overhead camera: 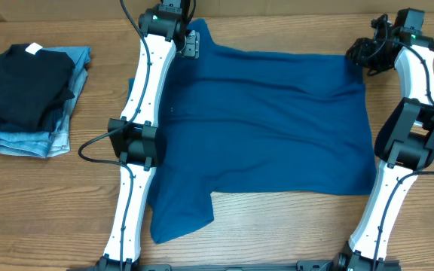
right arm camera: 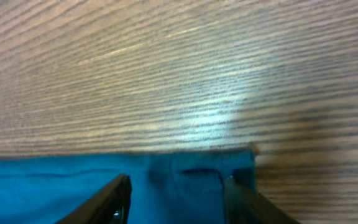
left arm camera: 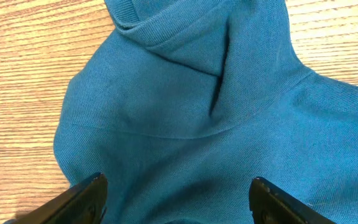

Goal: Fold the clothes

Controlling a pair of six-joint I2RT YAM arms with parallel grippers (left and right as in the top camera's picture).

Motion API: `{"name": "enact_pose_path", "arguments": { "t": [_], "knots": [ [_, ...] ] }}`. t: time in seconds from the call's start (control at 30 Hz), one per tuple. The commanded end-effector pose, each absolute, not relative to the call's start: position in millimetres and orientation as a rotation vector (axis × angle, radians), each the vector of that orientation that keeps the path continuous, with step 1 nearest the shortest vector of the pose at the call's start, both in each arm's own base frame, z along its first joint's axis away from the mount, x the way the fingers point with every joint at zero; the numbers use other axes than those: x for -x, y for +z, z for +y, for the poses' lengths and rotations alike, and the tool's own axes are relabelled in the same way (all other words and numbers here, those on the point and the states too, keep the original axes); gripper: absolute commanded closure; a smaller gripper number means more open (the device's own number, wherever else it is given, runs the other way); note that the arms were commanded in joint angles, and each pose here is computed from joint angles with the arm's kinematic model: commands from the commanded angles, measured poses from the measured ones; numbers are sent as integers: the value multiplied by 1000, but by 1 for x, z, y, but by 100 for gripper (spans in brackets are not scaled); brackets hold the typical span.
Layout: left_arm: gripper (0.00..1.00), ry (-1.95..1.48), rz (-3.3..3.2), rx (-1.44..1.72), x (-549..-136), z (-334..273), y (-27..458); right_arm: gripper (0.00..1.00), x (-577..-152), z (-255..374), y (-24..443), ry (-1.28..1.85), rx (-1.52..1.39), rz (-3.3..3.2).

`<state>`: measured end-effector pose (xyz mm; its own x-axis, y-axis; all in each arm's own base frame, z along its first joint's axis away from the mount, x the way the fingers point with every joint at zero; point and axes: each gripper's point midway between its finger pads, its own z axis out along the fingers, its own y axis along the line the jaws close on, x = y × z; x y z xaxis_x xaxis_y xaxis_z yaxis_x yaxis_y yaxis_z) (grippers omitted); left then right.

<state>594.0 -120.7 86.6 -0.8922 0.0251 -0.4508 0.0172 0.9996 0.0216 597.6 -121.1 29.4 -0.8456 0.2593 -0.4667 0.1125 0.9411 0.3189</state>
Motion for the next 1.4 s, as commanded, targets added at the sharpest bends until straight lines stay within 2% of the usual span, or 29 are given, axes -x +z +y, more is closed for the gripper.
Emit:
{"name": "enact_pose_path", "arguments": {
  "t": [0.0, 0.63, 0.77, 0.87, 0.93, 1.1, 1.37],
  "knots": [
    [23, 16, 2660, -9, -596, -118, 93, 46, -599, -129, 28, 350, -277, 2569],
    [22, 14, 2654, -9, -597, -119, 94, 52, -586, -123, -4, 379, -297, 2627],
    [22, 15, 2653, -9, -597, -118, 94, 85, -588, -124, 0, 375, -294, 2616],
    [22, 16, 2647, -18, -599, -119, 94, 88, -591, -126, 4, 370, -291, 2606],
    [22, 16, 2647, -18, -599, -119, 94, 96, -594, -127, 8, 364, -285, 2591],
    [22, 16, 2647, -18, -599, -119, 94, 96, -614, -138, 37, 327, -355, 2505],
    [22, 71, 2637, -4, -600, -112, 95, 96, -639, -146, 67, 291, -315, 2380]
  ]
}}
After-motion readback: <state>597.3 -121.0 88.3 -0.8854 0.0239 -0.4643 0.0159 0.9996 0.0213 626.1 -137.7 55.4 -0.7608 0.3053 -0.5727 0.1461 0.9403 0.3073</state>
